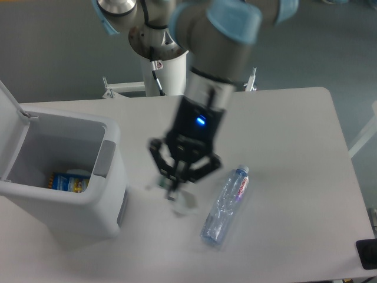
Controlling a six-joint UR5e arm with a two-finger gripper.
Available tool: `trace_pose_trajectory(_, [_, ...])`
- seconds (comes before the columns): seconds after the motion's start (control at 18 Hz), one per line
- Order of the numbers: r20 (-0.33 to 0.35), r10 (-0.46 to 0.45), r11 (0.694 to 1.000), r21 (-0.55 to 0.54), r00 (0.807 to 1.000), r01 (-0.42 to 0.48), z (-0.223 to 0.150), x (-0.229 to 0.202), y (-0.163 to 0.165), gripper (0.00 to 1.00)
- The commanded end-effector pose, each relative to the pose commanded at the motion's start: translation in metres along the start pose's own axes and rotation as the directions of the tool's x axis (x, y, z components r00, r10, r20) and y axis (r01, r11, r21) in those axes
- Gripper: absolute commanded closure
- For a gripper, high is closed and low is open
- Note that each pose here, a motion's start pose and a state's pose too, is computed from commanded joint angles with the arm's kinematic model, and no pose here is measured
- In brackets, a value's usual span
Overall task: Place the trash in the trash can
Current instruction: 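Lift the tissue and carry it over the white trash bin, then move the open gripper over the clear plastic water bottle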
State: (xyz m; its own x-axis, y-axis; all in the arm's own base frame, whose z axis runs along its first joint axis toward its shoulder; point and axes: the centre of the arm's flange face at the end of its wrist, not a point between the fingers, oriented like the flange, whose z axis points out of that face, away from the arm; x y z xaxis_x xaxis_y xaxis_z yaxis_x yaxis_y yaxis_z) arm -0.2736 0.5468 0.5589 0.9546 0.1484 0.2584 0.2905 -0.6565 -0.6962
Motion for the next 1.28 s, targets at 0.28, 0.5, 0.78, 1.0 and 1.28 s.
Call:
trace_pose_trajectory(0.28, [-0.085,0.085,0.995,-0.038,0.993,-0.088,0.011,0.085,0.03,0.92])
trace_pose_trajectory(0.5, [-0.109,0.127,0.989,-0.061,0.986,-0.134,0.023,0.101,0.042,0.0])
trace_pose_trajectory(0.78, [-0.106,0.12,0.989,-0.069,0.987,-0.128,0.029,0.094,0.043,0.0])
trace_pose_trajectory(1.0, [-0.017,0.032,0.997,-0.073,0.999,-0.033,0.035,0.01,0.038,0.0])
trace_pose_trajectory(1.28, [0.106,-0.136,0.987,-0.068,0.985,0.143,0.043,-0.156,0.045,0.0])
